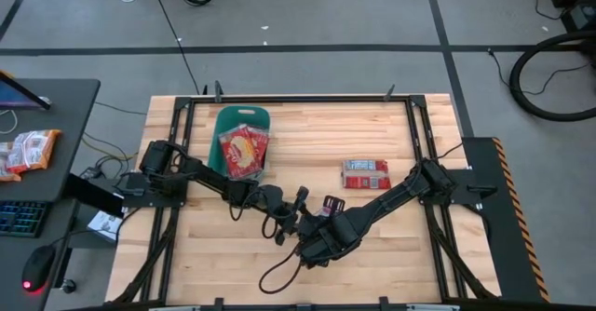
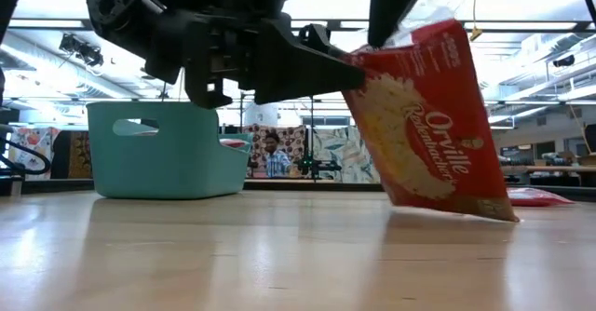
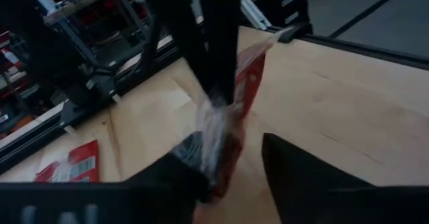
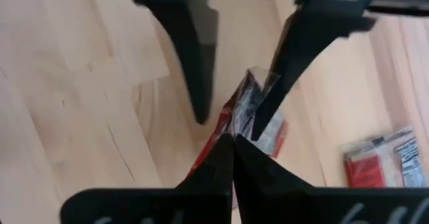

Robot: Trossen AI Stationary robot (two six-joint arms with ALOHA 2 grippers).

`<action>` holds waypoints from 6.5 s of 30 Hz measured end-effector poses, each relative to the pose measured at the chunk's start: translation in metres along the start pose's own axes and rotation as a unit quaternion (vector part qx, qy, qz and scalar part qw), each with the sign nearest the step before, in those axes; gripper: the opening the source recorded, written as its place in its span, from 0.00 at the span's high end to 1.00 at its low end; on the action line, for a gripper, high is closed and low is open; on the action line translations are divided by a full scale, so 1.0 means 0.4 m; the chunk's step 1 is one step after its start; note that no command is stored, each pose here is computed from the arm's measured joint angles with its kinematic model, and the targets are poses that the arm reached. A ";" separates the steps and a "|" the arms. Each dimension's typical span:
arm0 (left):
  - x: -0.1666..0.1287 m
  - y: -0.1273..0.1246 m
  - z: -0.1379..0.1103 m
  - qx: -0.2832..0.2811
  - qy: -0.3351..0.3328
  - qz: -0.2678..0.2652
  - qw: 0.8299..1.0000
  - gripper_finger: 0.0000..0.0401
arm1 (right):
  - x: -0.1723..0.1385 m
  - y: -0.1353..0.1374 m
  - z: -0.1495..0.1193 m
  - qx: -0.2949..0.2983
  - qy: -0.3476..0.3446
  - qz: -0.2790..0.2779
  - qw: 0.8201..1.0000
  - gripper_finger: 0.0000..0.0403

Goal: Sort popcorn bags into baskets
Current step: Put the red popcorn bag into the green bin

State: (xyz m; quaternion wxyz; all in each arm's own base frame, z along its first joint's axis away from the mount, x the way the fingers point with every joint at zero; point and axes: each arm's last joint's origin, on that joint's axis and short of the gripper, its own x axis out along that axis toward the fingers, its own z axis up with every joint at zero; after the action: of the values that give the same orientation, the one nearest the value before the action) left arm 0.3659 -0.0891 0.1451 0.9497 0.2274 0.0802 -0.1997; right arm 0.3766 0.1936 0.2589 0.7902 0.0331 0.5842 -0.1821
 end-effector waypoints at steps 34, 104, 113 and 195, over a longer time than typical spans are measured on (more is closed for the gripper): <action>-0.343 0.216 0.204 -0.330 0.039 0.096 0.938 0.96 | -0.186 -0.098 -0.084 0.055 -0.215 -0.170 0.960 0.69; -0.662 0.329 0.159 -0.408 0.172 0.172 0.880 0.51 | 0.112 -0.133 -0.195 0.100 -0.100 -0.243 0.960 0.74; -0.568 0.255 0.117 -0.384 0.155 0.131 0.901 0.51 | 0.145 -0.231 -0.172 0.068 0.039 -0.212 0.974 0.84; -0.262 0.100 0.073 -0.303 0.188 0.053 0.933 0.51 | 0.200 -0.662 -0.327 0.262 0.016 0.072 0.962 0.99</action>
State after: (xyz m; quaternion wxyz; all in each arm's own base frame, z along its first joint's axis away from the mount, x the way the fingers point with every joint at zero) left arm 0.2893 -0.0340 0.2124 0.9503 -0.0335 0.3020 -0.0684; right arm 0.1910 -0.0383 0.1852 0.7556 0.2836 0.5248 -0.2707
